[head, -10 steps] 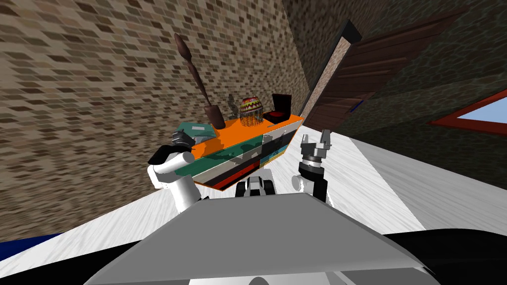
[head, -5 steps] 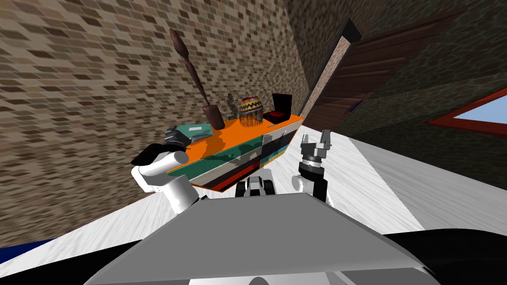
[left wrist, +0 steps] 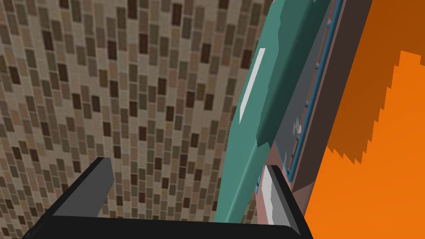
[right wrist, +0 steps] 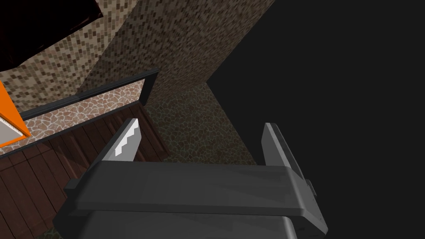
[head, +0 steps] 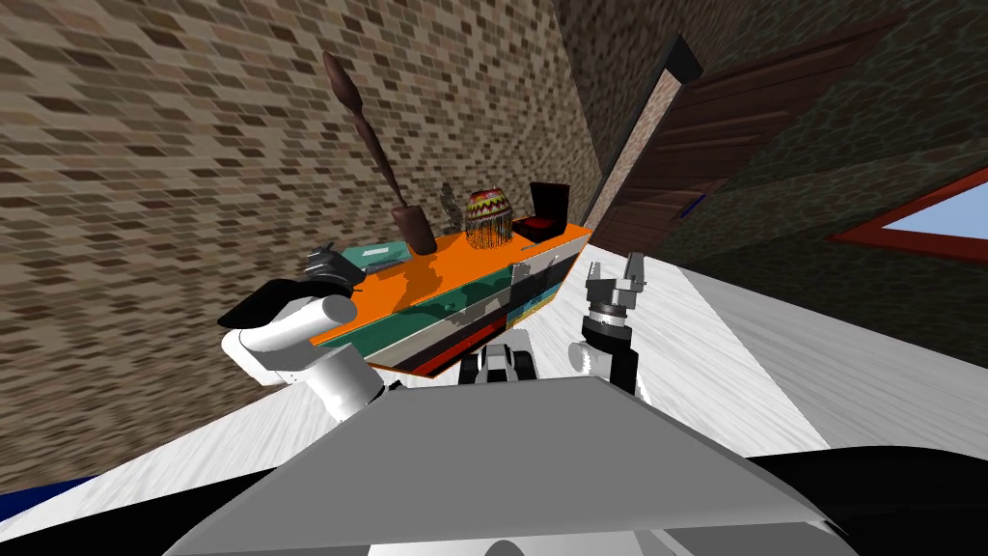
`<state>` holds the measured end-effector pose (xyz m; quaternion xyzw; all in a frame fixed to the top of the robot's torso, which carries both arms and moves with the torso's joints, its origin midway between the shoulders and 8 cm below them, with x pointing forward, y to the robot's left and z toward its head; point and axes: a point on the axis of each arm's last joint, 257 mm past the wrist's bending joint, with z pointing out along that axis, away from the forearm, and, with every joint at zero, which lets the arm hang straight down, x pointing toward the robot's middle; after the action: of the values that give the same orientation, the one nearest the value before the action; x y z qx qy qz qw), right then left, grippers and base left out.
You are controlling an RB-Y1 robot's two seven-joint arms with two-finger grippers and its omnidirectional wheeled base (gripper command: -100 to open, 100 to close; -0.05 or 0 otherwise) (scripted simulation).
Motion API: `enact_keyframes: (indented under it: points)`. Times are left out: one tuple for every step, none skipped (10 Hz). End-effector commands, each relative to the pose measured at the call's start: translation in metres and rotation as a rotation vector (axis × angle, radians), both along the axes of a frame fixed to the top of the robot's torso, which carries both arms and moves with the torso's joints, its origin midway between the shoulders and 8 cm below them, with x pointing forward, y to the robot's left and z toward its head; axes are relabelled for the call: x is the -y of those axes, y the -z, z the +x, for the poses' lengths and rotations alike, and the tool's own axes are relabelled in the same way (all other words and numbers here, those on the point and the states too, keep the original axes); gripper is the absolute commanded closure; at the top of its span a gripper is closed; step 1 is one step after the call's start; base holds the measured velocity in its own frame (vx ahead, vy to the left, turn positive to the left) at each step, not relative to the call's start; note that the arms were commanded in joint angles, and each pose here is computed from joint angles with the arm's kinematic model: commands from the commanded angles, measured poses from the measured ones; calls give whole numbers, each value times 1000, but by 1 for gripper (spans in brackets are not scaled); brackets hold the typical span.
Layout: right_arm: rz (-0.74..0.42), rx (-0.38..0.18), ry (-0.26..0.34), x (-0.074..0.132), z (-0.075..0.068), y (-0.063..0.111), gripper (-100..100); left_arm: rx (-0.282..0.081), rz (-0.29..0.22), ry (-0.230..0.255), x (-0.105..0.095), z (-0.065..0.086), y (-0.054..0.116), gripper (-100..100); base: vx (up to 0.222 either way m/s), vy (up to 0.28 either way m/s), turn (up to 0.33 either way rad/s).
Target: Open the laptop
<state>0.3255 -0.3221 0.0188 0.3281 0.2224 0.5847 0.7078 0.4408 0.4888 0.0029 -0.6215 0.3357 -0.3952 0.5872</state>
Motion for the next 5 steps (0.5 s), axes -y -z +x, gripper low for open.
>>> enact_keyframes:
  points:
    - [0, 0, 0, 0, 0, 0, 0, -2, -1, 0, 0, 0, 1, 0, 0, 0, 0]
    - [0, 0, 0, 0, 0, 0, 0, -4, -2, 0, 0, 0, 2, 0, 0, 0, 0]
    - [0, 0, 0, 0, 0, 0, 0, -6, -3, 0, 0, 0, 3, 0, 0, 0, 0]
    - [0, 0, 0, 0, 0, 0, 0, -8, -5, -1, 0, 0, 4, 0, 0, 0, 0]
    - [0, 0, 0, 0, 0, 0, 0, -8, -5, -1, 0, 0, 4, 0, 0, 0, 0]
